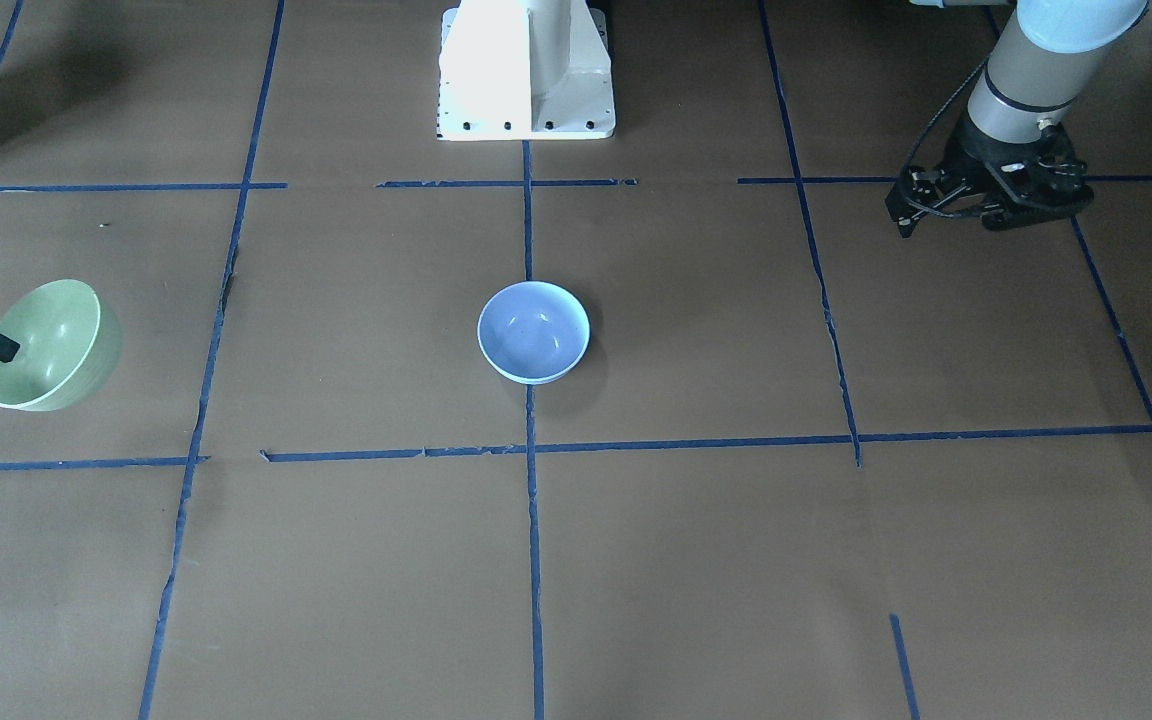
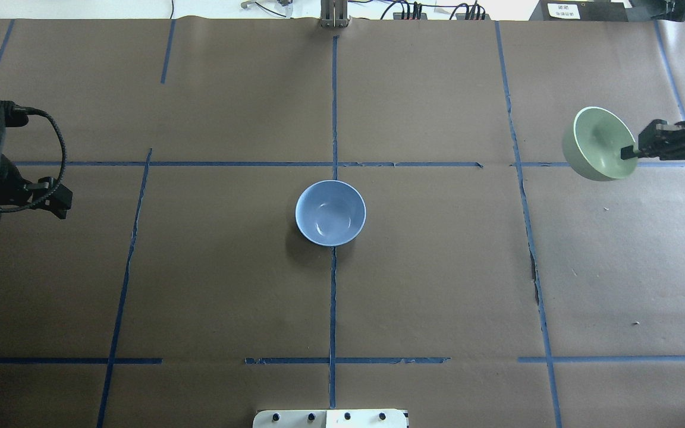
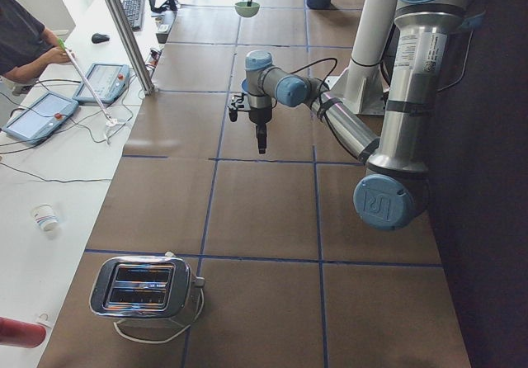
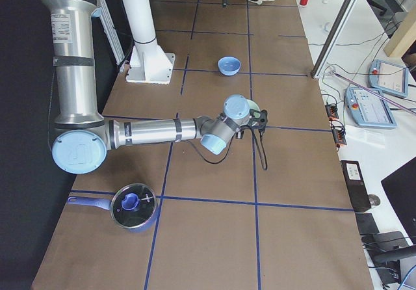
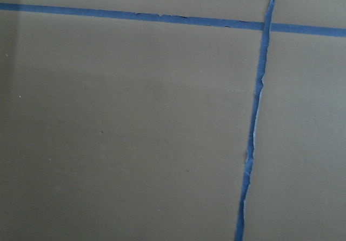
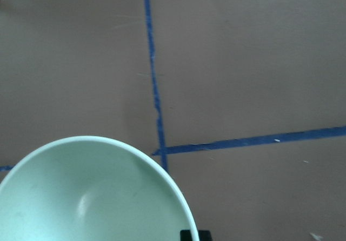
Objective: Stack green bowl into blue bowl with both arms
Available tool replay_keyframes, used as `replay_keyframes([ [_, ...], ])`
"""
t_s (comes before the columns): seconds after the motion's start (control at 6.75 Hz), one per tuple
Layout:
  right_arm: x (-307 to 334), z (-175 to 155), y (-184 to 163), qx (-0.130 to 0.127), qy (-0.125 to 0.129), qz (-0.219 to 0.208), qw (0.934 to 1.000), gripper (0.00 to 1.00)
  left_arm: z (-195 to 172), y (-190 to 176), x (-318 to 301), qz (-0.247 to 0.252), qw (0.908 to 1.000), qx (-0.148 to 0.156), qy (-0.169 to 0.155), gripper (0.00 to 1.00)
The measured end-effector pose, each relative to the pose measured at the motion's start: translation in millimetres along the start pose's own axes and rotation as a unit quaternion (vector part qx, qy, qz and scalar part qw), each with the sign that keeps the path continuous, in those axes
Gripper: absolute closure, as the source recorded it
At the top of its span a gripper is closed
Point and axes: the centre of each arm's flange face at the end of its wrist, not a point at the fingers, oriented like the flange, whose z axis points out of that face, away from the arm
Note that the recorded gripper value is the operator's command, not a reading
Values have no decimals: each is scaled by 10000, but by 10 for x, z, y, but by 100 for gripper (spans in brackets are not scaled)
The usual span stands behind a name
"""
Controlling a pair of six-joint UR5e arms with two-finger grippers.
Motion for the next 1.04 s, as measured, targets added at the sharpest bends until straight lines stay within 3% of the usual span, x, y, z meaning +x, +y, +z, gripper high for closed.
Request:
replay_keyframes([
  [0.3, -1230, 452, -61, -111, -451, 75, 9989, 100, -54, -333, -650, 495, 9987, 20, -97, 0],
  [0.44, -1769, 745, 77, -159, -617, 59, 9980, 100, 32, -567, -1089, 831, 9964, -142, -50, 0],
  [0.74, -2586, 1307, 546, -91, -866, 93, 9962, 99, 232, -894, -1847, 1286, 9912, -305, 10, 0],
  [1.04, -2984, 1834, 1150, 130, -952, 56, 9954, 99, 403, -1062, -2309, 1468, 9889, -204, 42, 0],
])
